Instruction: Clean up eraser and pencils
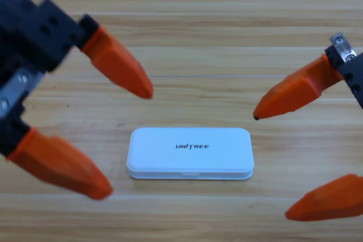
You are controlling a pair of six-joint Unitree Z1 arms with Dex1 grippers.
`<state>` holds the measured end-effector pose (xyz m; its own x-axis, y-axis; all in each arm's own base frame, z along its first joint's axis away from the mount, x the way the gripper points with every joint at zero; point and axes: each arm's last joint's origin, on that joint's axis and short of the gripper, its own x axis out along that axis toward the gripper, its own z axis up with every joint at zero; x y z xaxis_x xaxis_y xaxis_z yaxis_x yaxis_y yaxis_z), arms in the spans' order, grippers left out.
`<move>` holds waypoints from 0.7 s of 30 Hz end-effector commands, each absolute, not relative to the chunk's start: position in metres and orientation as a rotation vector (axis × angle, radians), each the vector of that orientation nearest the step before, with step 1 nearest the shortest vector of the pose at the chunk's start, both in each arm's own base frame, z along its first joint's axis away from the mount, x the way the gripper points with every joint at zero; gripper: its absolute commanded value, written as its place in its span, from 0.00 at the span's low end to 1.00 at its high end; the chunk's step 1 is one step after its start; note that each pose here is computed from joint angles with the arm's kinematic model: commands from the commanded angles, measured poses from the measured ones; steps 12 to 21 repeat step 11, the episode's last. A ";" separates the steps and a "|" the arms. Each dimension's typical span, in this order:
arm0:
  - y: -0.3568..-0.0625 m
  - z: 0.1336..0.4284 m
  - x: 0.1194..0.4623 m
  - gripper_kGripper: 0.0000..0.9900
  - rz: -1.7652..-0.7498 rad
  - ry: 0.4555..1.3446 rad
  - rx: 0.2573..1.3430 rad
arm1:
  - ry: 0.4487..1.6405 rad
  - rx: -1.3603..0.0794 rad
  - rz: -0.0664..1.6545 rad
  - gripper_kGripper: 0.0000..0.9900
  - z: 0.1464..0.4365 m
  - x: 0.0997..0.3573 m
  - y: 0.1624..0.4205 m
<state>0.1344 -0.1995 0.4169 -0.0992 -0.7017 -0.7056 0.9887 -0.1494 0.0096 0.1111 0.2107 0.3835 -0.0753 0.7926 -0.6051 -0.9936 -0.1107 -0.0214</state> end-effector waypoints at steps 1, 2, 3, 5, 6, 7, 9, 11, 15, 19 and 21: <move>-0.207 0.397 0.127 1.00 -1.669 0.603 0.681 | 0.510 -0.553 1.624 0.96 0.371 0.114 0.216; -0.207 0.396 0.127 1.00 -1.669 0.603 0.681 | 0.511 -0.552 1.623 0.96 0.371 0.114 0.216; -0.208 0.396 0.128 1.00 -1.671 0.603 0.679 | 0.510 -0.552 1.623 0.96 0.371 0.114 0.215; -0.208 0.396 0.128 1.00 -1.670 0.601 0.680 | 0.508 -0.551 1.623 0.96 0.372 0.114 0.215; -0.208 0.396 0.128 1.00 -1.671 0.602 0.681 | 0.508 -0.551 1.623 0.96 0.372 0.114 0.215; -0.208 0.396 0.128 1.00 -1.672 0.599 0.683 | 0.508 -0.551 1.623 0.96 0.372 0.114 0.215; -0.208 0.396 0.128 1.00 -1.675 0.597 0.684 | 0.509 -0.550 1.622 0.96 0.372 0.114 0.215; -0.208 0.396 0.128 1.00 -1.672 0.598 0.681 | 0.509 -0.550 1.622 0.96 0.372 0.114 0.215; -0.208 0.396 0.128 1.00 -1.672 0.598 0.681 | 0.509 -0.550 1.622 0.96 0.372 0.114 0.215; -0.208 0.396 0.128 1.00 -1.672 0.598 0.681 | 0.509 -0.550 1.622 0.96 0.372 0.114 0.215; -0.208 0.396 0.128 1.00 -1.672 0.598 0.681 | 0.509 -0.550 1.622 0.96 0.372 0.114 0.215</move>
